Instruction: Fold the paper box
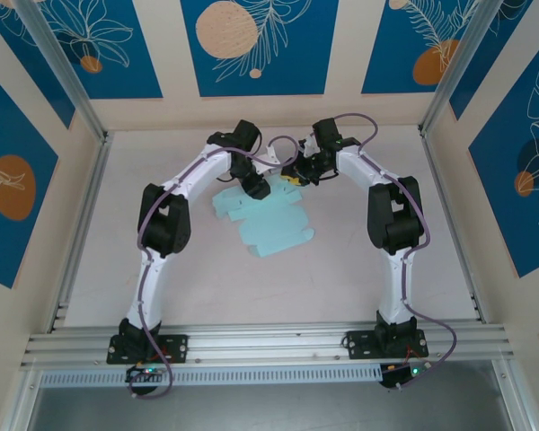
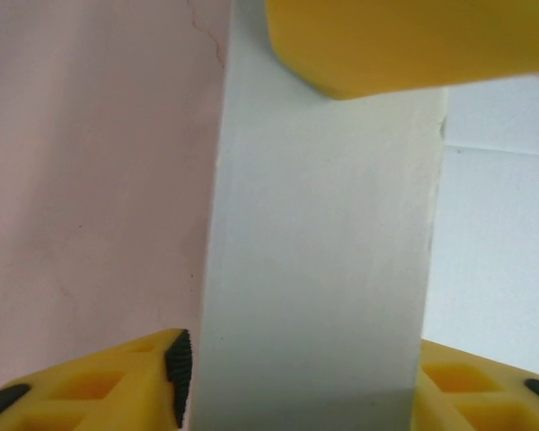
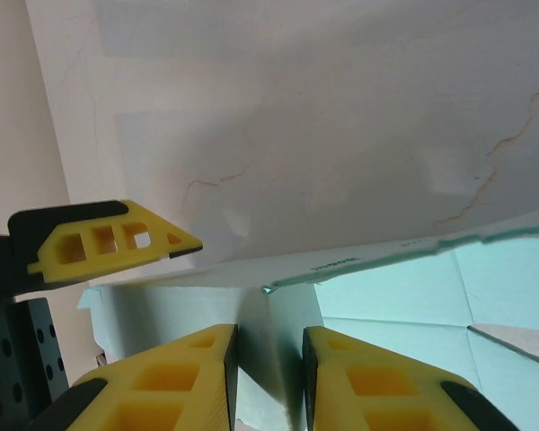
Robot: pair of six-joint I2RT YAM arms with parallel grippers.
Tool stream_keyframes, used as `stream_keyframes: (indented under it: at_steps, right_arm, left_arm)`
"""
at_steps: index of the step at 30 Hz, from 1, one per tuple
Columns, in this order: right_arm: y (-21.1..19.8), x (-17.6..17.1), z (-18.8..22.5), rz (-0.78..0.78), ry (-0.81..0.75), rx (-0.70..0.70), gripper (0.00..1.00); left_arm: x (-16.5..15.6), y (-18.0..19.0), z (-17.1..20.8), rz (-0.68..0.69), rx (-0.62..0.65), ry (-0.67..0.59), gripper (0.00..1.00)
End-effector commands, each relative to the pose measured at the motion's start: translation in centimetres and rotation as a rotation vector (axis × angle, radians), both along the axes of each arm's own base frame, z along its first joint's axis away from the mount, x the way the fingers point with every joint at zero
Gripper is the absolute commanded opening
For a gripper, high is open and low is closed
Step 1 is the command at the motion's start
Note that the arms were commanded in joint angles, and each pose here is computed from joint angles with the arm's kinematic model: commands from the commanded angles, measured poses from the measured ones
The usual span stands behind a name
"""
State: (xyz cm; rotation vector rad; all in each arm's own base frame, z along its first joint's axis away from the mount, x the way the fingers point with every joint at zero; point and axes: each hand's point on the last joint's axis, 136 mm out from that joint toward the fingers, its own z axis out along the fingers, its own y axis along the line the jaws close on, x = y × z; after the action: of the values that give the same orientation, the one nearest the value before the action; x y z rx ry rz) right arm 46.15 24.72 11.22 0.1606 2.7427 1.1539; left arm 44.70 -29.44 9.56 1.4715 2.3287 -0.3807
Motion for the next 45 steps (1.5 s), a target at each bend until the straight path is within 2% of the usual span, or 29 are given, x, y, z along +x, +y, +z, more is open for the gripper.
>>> stream_keyframes:
  at_steps: [1, 6, 13, 16, 24, 28, 34, 45]
  right_arm:
    - [-0.4, -1.7, -1.1, 0.016, 0.054, -0.036, 0.27]
    - [-0.7, -1.6, -0.8, 0.011, 0.042, -0.044, 0.29]
    - [-1.3, -1.6, 0.2, -0.001, 0.018, -0.051, 0.45]
    - [-2.3, -1.5, 0.8, -0.023, 0.008, -0.051, 0.49]
    - [-5.7, -2.1, 2.4, -0.121, -0.027, -0.01, 0.53]
    - [-6.8, -2.7, 0.7, -0.151, 0.008, -0.013, 0.52]
    - [-6.4, -2.0, -2.7, -0.147, 0.055, -0.014, 0.51]
    - [-5.9, 0.4, -6.8, -0.173, 0.037, -0.174, 0.51]
  left_arm:
    - [0.3, 0.0, 0.0, -0.013, 0.03, -0.019, 0.5]
    - [0.8, 0.2, -0.2, -0.013, 0.078, -0.064, 0.45]
    - [1.0, 0.5, -1.0, -0.025, 0.148, -0.116, 0.42]
    - [1.0, 0.6, -0.8, -0.029, 0.156, -0.13, 0.41]
    - [0.9, 0.7, -0.3, -0.037, 0.163, -0.146, 0.4]
    - [0.9, 0.6, -0.2, -0.038, 0.157, -0.148, 0.4]
    - [0.8, 0.6, -0.4, -0.04, 0.157, -0.139, 0.4]
    - [0.7, 0.4, -0.1, -0.037, 0.144, -0.137, 0.41]
